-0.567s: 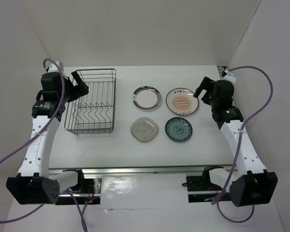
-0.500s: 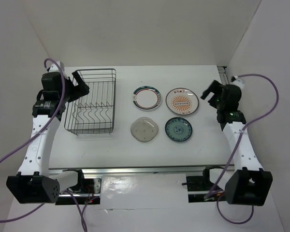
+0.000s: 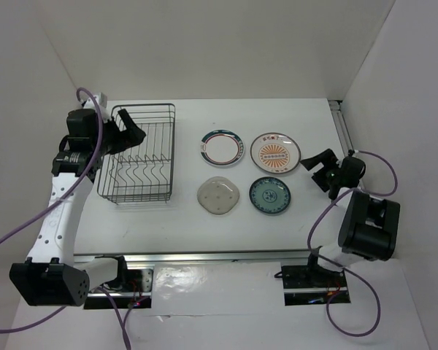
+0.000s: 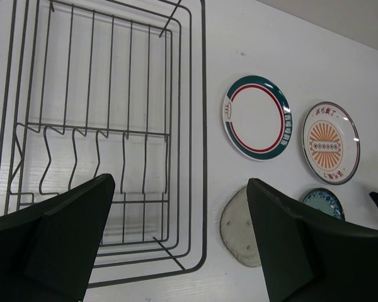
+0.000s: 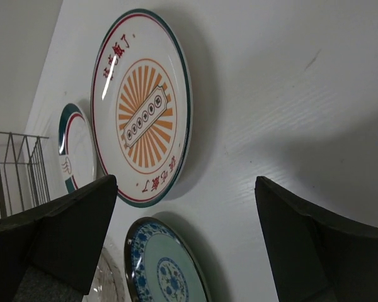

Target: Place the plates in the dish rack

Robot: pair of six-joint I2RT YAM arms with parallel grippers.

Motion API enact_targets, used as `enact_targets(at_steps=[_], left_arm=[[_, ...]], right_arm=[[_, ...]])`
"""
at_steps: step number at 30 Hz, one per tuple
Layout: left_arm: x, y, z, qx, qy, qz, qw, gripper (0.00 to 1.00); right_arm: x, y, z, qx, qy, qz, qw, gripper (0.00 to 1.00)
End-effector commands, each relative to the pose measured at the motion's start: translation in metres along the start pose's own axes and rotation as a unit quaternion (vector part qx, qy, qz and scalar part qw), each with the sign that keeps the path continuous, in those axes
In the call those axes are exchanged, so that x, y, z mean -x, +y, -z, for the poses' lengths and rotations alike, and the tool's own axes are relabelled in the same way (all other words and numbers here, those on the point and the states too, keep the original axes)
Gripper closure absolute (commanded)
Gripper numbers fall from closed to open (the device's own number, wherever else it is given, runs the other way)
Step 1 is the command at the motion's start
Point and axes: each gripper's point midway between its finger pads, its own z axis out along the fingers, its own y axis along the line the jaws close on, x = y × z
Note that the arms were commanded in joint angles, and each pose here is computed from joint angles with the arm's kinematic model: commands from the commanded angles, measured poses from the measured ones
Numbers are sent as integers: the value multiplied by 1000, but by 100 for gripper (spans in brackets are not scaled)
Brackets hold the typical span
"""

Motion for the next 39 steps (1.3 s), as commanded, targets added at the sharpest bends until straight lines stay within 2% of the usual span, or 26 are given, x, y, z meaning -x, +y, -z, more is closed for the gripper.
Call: enact_targets(at_steps=[1,6,10,12,15,17,20,23,24,25,26,29,33,34,36,37,39], left_arm=[[13,-23,8,-60,-25,-23,998,0],[12,-28,8,-79,-28,-30,996,0],[10,-35,8,-100,-26,-33,994,0],[8,-40,9,-116,-19,-34,993,0],[2,-43,2,-131,-8,-34,991,0],[0,-44,0,-134,0,-28,991,0],[-1,-44,-1,-134,0,-28,991,0],[-1,-44,-1,-134,0,-28,991,0],[-1,-44,-1,-134,0,-28,991,0],[-1,-44,-1,-134,0,-28,991,0],[-1,-44,-1,-134,0,-28,991,0],[-1,-45,0,-138,2,-28,990,0],[-9,-50,-7,-160,24,-26,986,0],[-17,-54,-10,-180,40,-24,983,0],[-17,-63,-10,-207,44,-23,977,0],[-20,-67,-9,-223,50,-18,973,0],[-26,-82,-7,-277,66,-11,959,0]], right_arm=[[5,30,-15,95,-14,23,995,4],[-8,32,-39,123,9,19,992,7],[-18,27,-67,87,22,35,995,8],[-19,29,-75,91,25,43,995,13],[-26,20,-90,69,29,40,996,25],[-29,8,-95,35,29,34,998,29],[-30,1,-98,7,24,32,999,41],[-26,-8,-101,-17,19,28,999,64],[-29,-13,-102,-27,21,21,999,73],[-32,-16,-104,-34,28,12,999,89],[-28,-16,-105,-38,24,12,999,100],[-32,-18,-107,-42,27,-11,999,100],[-6,-12,-98,-67,-27,-38,997,100],[12,3,-92,-64,-62,-42,995,100],[24,15,-83,-75,-95,-47,992,100],[39,37,-73,-62,-130,-42,989,100],[53,63,-62,-42,-165,-43,984,100]])
